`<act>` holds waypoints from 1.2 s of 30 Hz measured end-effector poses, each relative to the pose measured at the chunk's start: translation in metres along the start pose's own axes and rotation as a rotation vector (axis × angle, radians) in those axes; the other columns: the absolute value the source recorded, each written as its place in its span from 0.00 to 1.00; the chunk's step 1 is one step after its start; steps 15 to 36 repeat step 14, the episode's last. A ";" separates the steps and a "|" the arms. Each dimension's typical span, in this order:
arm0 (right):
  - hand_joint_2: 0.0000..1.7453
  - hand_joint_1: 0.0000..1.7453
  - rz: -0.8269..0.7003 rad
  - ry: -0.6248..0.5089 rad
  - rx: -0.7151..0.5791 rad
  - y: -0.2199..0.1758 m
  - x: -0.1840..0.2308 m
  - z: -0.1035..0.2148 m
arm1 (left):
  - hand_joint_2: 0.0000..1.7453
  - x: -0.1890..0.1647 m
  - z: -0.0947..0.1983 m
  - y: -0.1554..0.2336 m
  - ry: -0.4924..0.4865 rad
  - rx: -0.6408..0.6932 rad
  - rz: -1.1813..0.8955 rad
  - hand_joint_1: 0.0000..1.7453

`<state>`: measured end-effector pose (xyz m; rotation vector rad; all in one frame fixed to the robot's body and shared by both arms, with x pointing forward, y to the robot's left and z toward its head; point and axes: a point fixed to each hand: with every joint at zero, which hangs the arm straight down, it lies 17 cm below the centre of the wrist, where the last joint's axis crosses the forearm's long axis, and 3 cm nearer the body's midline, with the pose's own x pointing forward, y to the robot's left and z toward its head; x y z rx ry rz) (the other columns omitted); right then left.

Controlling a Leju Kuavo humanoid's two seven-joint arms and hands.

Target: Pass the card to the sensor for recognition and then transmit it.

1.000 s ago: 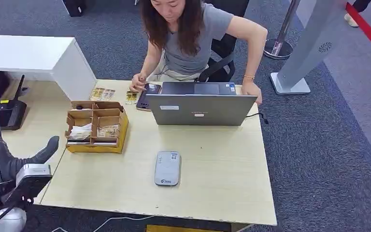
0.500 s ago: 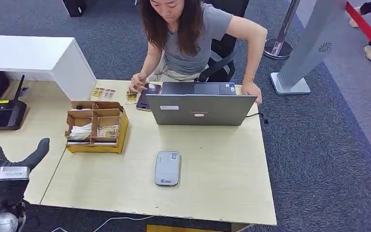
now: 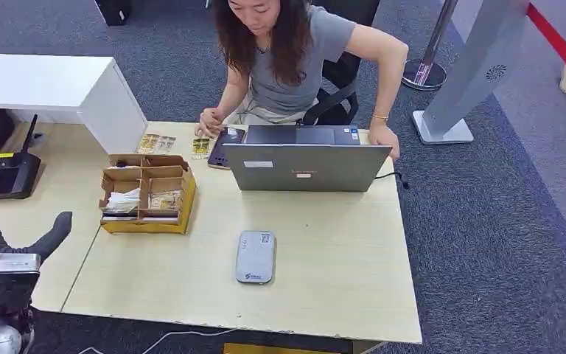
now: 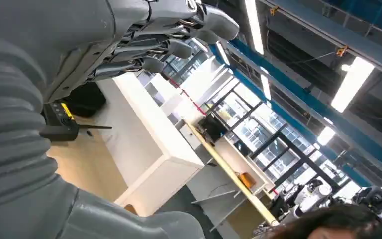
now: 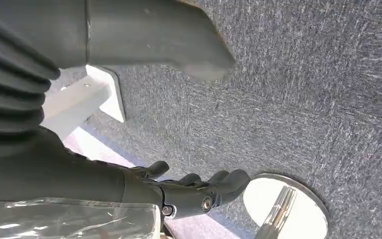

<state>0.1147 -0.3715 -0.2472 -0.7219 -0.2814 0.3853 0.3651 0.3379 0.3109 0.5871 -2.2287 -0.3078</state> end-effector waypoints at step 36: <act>1.00 0.00 -0.008 -0.001 -0.006 -0.001 0.001 0.000 | 1.00 -0.003 0.000 0.004 0.008 0.001 -0.018 0.00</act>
